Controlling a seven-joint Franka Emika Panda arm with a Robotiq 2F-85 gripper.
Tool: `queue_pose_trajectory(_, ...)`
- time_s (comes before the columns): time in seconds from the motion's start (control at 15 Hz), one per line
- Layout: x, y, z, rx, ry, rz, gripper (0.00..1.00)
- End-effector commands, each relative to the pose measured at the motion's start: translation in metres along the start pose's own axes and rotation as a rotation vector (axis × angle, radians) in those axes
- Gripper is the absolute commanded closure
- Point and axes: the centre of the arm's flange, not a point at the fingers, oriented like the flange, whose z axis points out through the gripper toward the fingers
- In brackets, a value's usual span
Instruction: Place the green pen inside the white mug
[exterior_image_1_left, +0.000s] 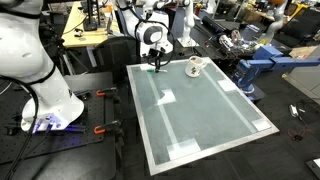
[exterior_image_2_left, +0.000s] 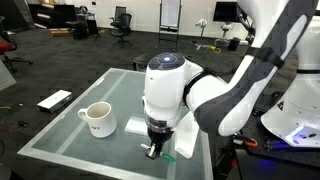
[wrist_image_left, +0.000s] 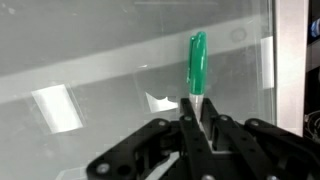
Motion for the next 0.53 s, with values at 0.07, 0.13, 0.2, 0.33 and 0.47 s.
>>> queue_pose_trajectory(0.07, 0.003, -0.001, -0.003, 0.009, 0.0, -0.005, 0.96)
queue_pose_trajectory(0.13, 0.002, 0.001, -0.006, 0.009, -0.006, -0.002, 0.96)
queue_pose_trajectory(0.2, 0.002, 0.004, -0.011, 0.004, -0.02, 0.01, 0.96)
queue_pose_trajectory(0.33, 0.001, 0.011, -0.022, -0.009, -0.04, 0.027, 0.96)
queue_pose_trajectory(0.47, 0.002, 0.02, -0.033, -0.027, -0.043, 0.048, 0.96)
